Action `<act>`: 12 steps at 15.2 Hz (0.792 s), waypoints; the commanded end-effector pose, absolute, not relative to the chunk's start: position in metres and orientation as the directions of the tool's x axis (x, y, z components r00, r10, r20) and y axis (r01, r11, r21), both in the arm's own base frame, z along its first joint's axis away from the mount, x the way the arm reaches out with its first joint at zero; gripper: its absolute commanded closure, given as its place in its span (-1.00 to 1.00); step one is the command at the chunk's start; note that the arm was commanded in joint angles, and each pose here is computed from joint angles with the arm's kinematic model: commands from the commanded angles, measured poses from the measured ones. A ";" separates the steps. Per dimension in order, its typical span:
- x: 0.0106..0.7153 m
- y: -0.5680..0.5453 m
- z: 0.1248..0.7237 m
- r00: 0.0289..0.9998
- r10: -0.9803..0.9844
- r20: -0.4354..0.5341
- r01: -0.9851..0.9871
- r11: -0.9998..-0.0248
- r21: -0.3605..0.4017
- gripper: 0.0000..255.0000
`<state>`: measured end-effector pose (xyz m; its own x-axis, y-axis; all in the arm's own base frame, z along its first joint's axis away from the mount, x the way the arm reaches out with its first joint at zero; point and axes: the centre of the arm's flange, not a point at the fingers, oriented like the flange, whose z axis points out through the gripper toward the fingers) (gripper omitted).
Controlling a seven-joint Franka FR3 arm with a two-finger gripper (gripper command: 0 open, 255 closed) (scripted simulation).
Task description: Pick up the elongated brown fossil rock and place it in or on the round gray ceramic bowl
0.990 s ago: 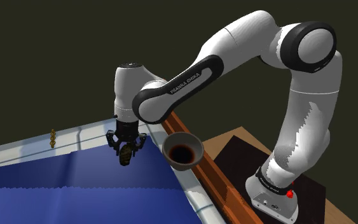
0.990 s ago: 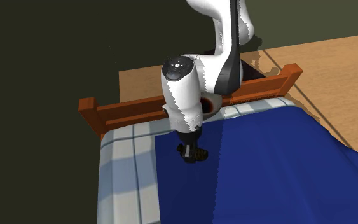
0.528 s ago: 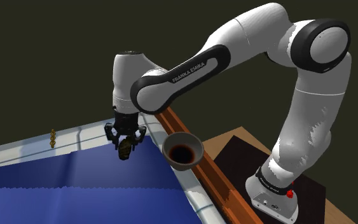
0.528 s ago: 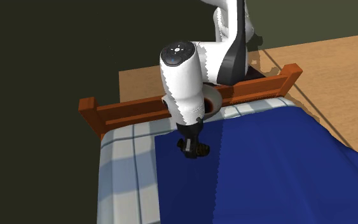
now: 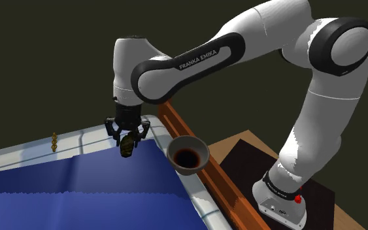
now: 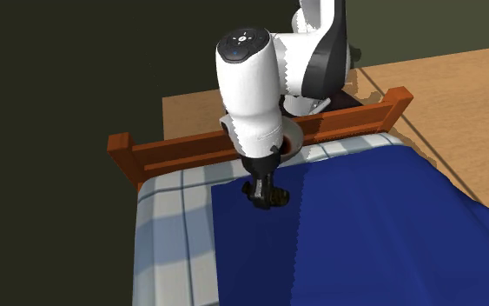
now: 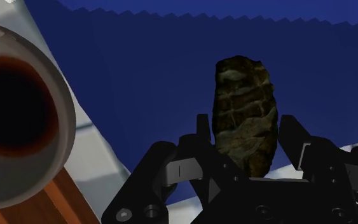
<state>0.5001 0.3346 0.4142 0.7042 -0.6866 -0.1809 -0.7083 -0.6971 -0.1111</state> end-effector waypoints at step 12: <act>0.453 0.289 0.456 0.704 -0.687 -0.181 -0.708 -0.697 -0.111 1.00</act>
